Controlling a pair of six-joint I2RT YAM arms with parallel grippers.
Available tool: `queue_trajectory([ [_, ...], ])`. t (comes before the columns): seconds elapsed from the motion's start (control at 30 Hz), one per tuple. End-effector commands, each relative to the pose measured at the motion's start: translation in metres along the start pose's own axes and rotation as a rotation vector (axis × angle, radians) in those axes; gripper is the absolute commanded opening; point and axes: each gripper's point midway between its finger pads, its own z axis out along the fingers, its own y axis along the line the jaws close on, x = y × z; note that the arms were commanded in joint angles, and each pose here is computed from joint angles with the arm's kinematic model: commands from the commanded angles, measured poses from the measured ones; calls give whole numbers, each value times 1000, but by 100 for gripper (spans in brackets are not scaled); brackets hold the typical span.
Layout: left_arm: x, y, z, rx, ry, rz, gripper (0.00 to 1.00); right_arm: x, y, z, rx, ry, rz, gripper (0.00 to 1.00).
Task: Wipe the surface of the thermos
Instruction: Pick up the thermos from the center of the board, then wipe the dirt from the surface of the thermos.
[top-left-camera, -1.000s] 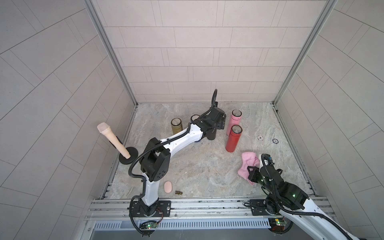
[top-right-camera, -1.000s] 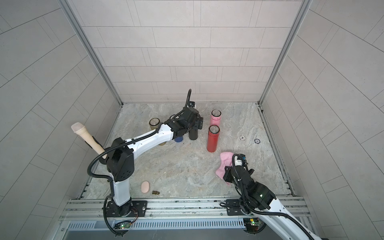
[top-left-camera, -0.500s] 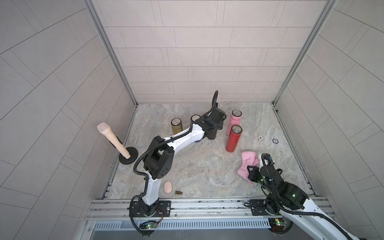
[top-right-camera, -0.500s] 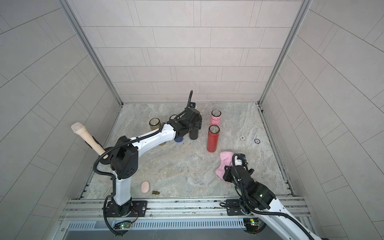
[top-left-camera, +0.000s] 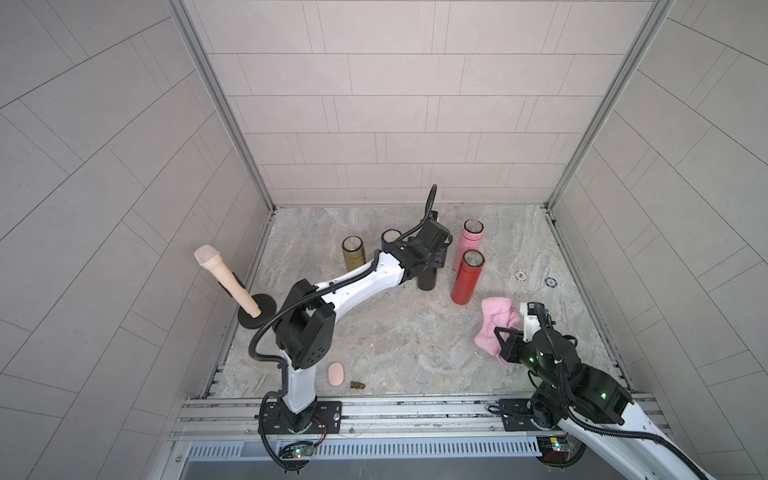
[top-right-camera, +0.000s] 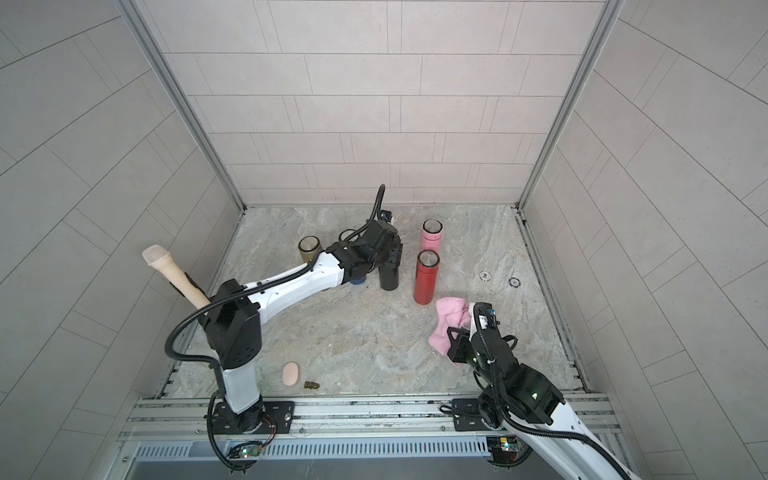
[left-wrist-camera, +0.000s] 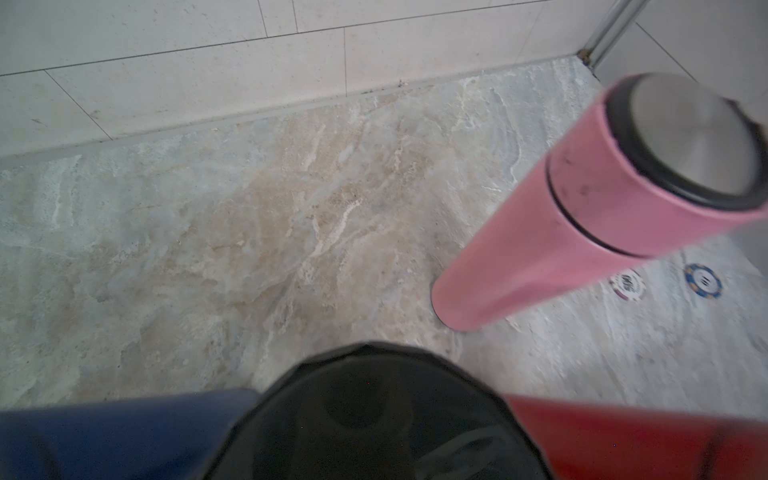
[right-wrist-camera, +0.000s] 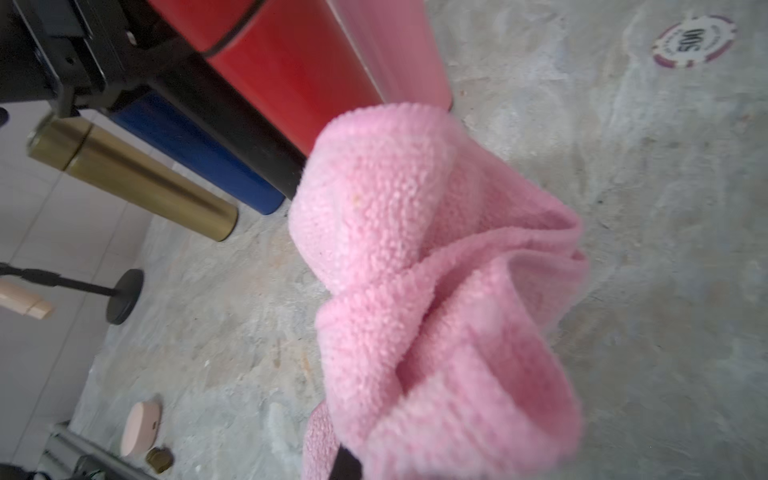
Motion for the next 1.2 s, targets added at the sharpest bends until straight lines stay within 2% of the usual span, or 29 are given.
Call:
queue_trajectory([
  [0.0,-14,-13,-66,93,-72,-71,0,13,42,-4,-190,128,-33,0],
  [0.07,-4,-24,-88,162,-70,-72,0,17,59,-4,-259,178,-43,0],
  [0.27,35,-41,-142,254,-73,-67,0,30,88,4,-328,224,-97,0],
  [0.4,51,-36,-166,242,-117,-110,0,39,83,24,-282,239,-73,0],
  [0.47,59,-32,-169,232,-137,-145,0,39,82,31,-264,232,-66,0],
  [0.57,68,-27,-167,210,-155,-188,0,35,106,31,-361,232,-89,0],
  [0.73,70,-24,-158,153,-165,-225,0,30,153,12,-451,276,-255,0],
  [0.9,63,-24,-153,92,-173,-229,0,54,172,20,-496,392,-325,0],
  [1.03,53,-20,-158,45,-172,-219,0,71,154,41,-388,437,-324,0],
  [1.17,46,-17,-171,49,-173,-206,0,76,115,63,-224,389,-318,0],
])
